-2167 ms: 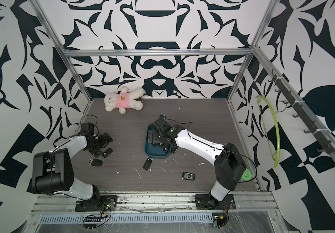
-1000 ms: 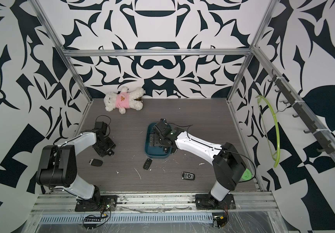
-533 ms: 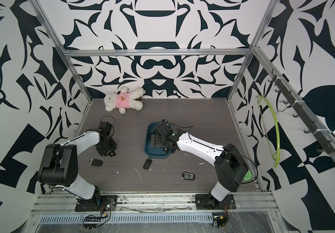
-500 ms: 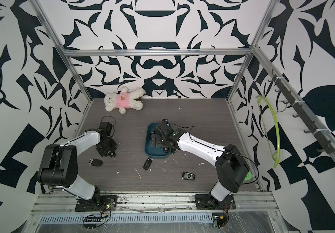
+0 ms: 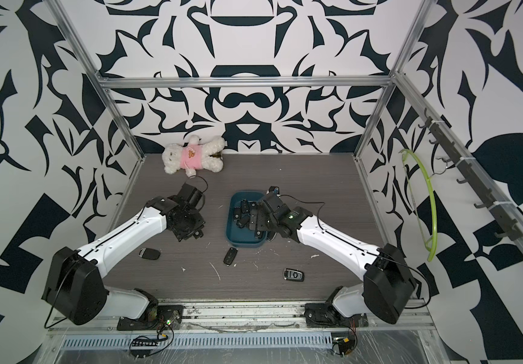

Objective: Place the car key into the storage box
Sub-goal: Place the car key in the storage box.

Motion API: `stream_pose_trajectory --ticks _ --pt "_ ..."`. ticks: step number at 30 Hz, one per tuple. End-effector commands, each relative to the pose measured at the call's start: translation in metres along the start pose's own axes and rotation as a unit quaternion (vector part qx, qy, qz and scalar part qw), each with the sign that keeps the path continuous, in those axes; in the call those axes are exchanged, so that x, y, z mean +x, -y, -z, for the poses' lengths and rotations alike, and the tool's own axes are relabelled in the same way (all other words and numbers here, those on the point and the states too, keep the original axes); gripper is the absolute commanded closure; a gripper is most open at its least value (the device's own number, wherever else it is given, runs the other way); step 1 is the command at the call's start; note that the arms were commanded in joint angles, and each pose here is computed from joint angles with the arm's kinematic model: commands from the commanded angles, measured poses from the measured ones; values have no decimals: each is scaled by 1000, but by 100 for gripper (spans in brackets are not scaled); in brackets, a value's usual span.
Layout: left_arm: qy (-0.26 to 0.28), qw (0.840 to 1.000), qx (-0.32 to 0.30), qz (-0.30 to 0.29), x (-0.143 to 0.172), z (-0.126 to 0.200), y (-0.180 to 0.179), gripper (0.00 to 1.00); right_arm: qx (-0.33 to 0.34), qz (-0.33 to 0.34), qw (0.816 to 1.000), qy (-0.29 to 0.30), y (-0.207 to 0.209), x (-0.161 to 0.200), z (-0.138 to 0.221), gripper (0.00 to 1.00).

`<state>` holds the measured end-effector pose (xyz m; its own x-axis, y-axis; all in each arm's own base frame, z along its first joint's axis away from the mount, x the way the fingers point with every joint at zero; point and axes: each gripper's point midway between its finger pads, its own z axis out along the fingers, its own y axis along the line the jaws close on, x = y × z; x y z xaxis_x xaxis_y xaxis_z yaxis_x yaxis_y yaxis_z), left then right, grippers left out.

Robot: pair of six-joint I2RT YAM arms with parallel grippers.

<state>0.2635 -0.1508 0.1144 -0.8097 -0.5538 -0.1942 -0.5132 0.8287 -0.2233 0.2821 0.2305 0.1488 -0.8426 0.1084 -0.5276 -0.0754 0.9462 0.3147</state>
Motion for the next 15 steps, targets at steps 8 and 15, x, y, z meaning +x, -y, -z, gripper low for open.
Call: stream_pose_trajectory --ticks 8,15 --pt "4 1000 0 -13 40 4 71 72 -12 12 999 46 19 0 37 0" --pt "-4 999 -8 -35 57 -14 105 72 -23 18 998 63 29 5 54 0"
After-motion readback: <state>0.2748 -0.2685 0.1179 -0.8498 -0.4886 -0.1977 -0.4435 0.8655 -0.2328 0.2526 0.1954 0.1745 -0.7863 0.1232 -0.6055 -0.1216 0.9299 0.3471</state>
